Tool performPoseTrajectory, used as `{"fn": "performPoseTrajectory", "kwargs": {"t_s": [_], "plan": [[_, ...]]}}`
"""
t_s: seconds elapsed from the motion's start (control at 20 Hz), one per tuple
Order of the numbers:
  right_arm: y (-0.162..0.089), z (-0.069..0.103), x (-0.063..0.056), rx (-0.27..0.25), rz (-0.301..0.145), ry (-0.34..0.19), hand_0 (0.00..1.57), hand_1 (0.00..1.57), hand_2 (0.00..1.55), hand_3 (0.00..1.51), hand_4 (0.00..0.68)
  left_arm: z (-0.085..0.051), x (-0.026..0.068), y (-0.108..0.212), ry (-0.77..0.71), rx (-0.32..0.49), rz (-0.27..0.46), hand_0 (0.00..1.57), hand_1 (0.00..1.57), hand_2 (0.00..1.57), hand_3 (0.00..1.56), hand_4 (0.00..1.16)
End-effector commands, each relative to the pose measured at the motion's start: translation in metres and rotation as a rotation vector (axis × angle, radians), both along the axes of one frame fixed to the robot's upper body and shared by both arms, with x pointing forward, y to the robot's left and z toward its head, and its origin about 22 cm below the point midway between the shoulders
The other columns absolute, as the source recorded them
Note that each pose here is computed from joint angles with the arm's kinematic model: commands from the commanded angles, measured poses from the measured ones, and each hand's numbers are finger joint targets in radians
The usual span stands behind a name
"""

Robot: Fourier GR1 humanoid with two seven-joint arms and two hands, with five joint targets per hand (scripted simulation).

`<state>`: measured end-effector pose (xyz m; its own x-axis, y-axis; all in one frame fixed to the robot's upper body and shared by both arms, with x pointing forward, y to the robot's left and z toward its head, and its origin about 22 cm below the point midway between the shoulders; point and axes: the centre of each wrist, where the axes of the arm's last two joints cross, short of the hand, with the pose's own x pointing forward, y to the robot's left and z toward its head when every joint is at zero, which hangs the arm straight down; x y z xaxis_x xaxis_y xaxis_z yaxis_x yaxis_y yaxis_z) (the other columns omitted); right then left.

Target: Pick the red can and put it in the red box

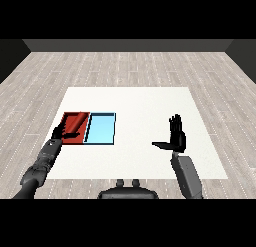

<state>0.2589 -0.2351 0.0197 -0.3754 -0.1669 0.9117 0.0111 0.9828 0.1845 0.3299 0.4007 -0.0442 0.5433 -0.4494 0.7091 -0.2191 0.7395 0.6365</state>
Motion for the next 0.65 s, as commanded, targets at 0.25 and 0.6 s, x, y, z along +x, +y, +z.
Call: {"fn": "performPoseTrajectory", "kwargs": {"t_s": [0.25,0.6], "plan": [[-0.013,-0.005,-0.004,0.000,0.031,-0.018,0.00,0.00,0.00,0.00,0.000,0.053,0.0512,-0.044,-0.819,-0.517,-0.212,0.00,0.00,0.00,0.00,0.00],[-0.014,-0.014,-0.008,-0.063,0.077,-0.026,0.00,0.00,0.00,0.00,0.000,0.001,0.0220,-0.133,-1.009,-0.788,-0.396,0.00,0.00,0.00,0.00,0.00]]}}
